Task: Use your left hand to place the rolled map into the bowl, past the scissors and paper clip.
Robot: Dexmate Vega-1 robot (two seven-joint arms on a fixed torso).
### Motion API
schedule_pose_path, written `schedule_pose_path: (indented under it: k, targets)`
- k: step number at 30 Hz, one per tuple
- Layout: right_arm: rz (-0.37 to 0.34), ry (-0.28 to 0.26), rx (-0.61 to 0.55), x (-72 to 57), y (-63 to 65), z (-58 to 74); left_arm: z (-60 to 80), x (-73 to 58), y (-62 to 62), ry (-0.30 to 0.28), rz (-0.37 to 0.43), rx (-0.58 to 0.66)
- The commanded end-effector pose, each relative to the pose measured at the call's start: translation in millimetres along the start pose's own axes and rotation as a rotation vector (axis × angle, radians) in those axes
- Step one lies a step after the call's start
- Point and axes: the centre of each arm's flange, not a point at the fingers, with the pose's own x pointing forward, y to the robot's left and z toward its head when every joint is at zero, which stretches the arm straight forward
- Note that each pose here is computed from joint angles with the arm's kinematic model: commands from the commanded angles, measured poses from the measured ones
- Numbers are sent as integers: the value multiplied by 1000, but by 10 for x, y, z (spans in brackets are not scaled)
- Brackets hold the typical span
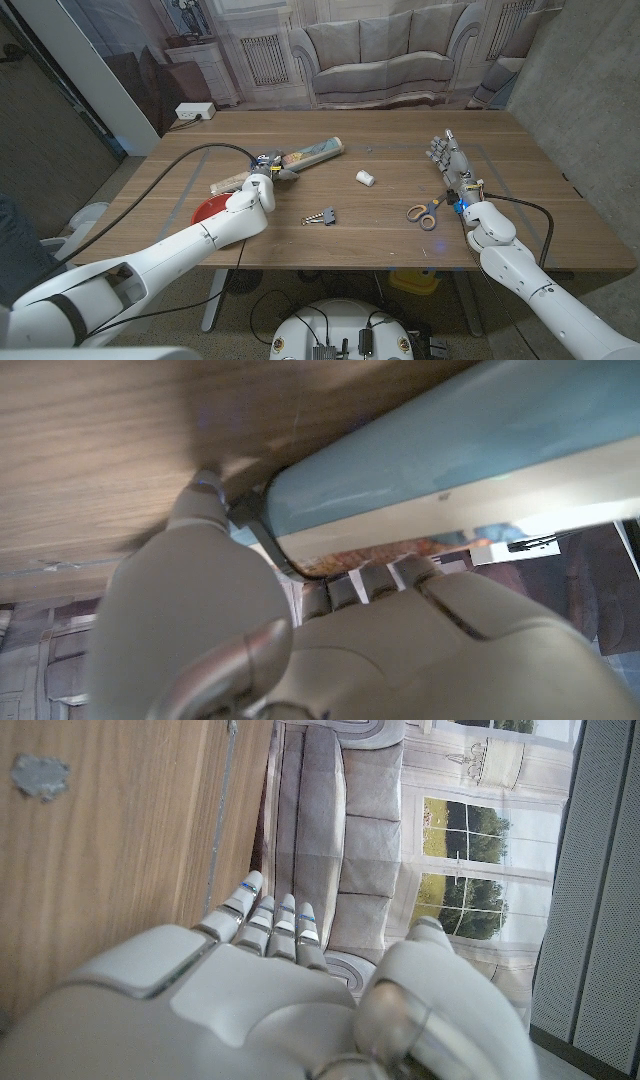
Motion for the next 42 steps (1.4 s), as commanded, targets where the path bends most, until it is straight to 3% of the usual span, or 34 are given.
schedule_pose_path:
  k: [1,21,33,42]
  targets:
    - [3,-6,6,-4,-16,6,35,15,58,15,19,8]
    - [11,-15,11,-3,6,38,4,-17,75,40,21,-14]
    - [24,-15,9,-4,27,41,-13,-54,141,43,60,-22]
    - [21,-16,14,-26,49,53,-18,-36,192,51,35,-31]
